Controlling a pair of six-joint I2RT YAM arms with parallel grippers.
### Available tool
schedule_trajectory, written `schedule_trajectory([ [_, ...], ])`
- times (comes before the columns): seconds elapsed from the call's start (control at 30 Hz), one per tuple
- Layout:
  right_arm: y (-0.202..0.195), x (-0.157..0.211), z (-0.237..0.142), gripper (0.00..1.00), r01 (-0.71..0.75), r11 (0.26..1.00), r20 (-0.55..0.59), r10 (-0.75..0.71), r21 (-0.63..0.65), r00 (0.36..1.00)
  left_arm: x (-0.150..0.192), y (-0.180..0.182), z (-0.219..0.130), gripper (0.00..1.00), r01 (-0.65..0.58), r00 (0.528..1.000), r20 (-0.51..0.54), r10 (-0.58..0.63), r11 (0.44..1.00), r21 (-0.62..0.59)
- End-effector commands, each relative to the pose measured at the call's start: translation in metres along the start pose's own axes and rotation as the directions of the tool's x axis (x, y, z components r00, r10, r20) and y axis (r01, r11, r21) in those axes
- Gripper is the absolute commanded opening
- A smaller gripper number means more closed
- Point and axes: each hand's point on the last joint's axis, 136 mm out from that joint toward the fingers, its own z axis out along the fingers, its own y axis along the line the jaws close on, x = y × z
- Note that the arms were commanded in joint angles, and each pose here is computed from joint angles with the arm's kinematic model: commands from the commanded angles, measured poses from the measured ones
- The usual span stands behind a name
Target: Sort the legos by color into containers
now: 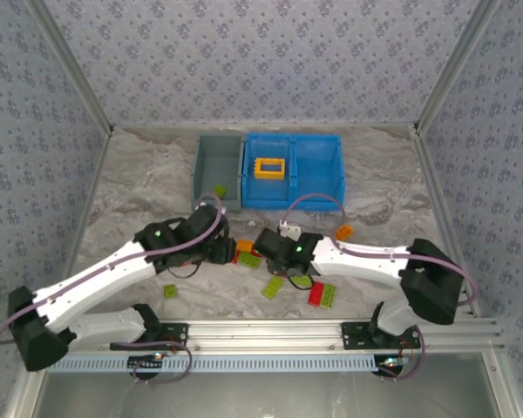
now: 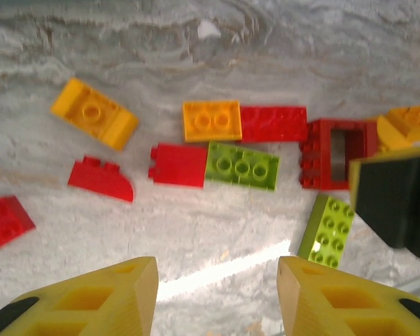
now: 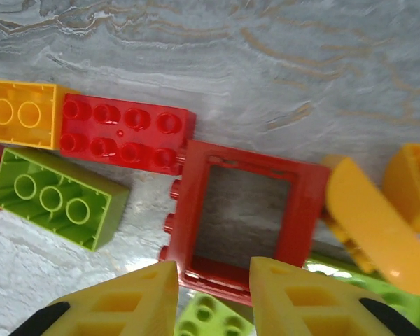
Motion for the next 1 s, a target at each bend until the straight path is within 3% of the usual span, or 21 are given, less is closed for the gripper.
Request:
schedule_trajectory([
  [0.0, 0.012, -0.001, 0.009, 0.35, -0.122, 0.992, -0.03, 0.122, -0.004, 0.992, 0.013, 0.009, -0.012, 0.48, 0.056, 0.998, 0.02, -0.056, 0.998, 0.02],
  [0.27, 0.009, -0.005, 0.028, 0.34, -0.149, 0.988, -0.048, 0.151, 0.046, 0.987, 0.024, 0.016, -0.016, 0.48, 0.066, 0.997, 0.028, -0.068, 0.997, 0.041],
  [0.47, 0.007, -0.007, 0.035, 0.29, -0.164, 0.985, -0.055, 0.167, 0.051, 0.984, 0.028, 0.004, -0.016, 0.48, 0.054, 0.998, 0.02, -0.057, 0.991, 0.122],
  [0.67, 0.008, -0.007, 0.039, 0.25, -0.164, 0.985, -0.063, 0.168, 0.055, 0.984, 0.037, -0.014, -0.018, 0.48, 0.034, 0.999, -0.004, -0.034, 0.967, 0.253],
  [0.83, 0.007, -0.006, 0.041, 0.22, -0.164, 0.985, -0.065, 0.168, 0.062, 0.984, 0.041, -0.041, -0.024, 0.51, 0.035, 0.999, 0.001, -0.039, 0.899, 0.436],
  [0.97, 0.006, -0.005, 0.042, 0.21, -0.163, 0.985, -0.067, 0.167, 0.064, 0.984, 0.043, -0.047, -0.021, 0.51, 0.046, 0.999, -0.01, -0.047, 0.881, 0.471],
])
